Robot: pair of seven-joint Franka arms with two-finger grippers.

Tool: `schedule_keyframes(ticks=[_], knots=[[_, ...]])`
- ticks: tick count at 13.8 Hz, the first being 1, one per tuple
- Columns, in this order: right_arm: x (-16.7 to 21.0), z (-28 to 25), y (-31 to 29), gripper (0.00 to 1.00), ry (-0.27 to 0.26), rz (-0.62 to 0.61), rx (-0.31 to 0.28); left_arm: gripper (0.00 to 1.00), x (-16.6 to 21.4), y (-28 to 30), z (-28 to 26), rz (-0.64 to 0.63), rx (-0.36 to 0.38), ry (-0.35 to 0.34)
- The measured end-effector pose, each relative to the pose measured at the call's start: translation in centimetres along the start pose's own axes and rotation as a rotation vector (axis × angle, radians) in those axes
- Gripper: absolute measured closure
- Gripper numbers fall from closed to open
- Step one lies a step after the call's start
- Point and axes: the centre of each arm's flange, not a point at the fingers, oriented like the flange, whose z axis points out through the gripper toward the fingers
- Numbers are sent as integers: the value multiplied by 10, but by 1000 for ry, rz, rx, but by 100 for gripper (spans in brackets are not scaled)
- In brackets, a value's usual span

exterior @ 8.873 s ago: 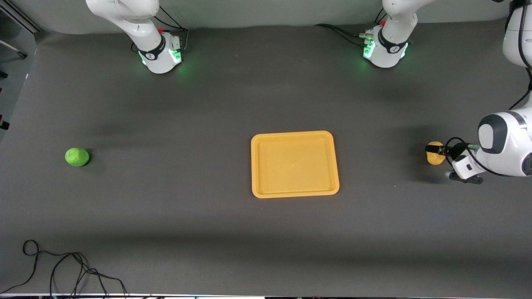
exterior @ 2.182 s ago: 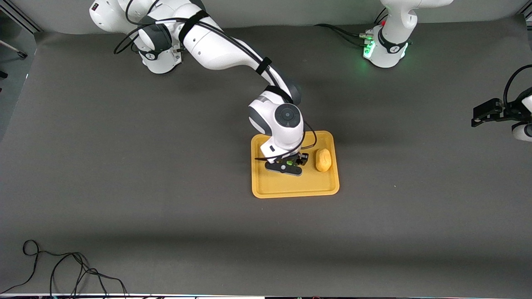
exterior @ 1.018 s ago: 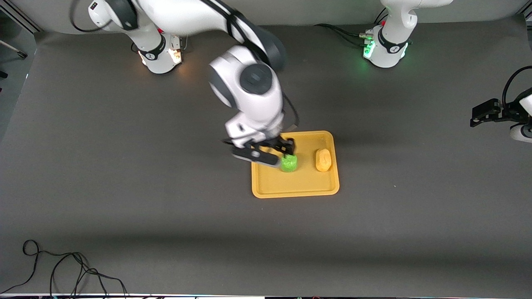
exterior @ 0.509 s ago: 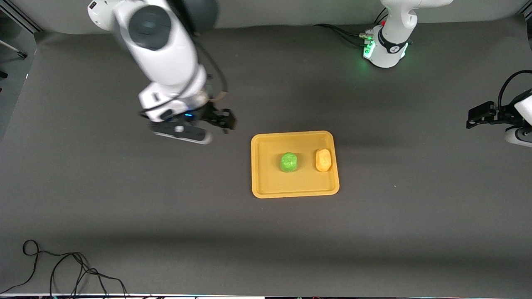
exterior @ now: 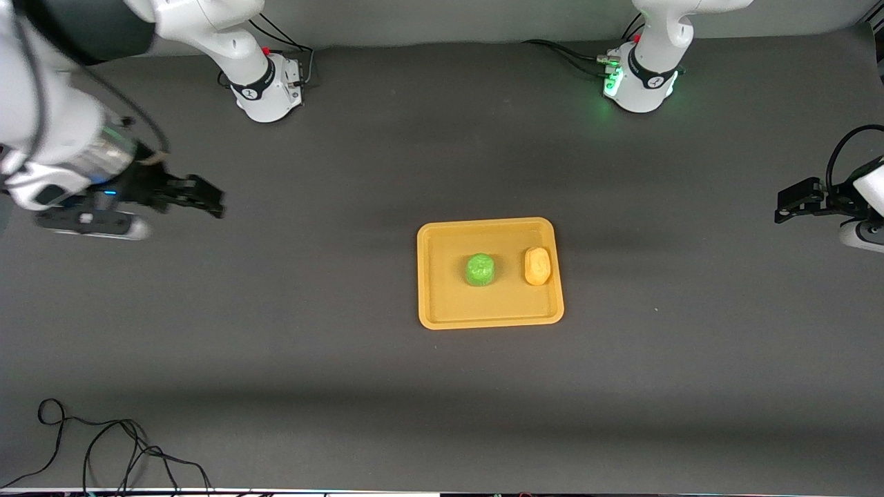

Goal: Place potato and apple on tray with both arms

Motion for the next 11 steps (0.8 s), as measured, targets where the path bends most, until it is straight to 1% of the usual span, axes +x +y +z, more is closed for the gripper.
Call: schedule_keyframes(ticks=[3,5,9,11], knots=[[12,-1,68,0,1,-36,2,0,0,0,0,-1,0,0],[17,-1,101,0,1,-46,4,0,0,-1,0,-2,0,0],[19,-2,129,0,3,-40,3,0,-1,-1,-2,-5,1,3],[18,-3,135,0,2,-50,3,0,2,-1,-5,-12,9,30]])
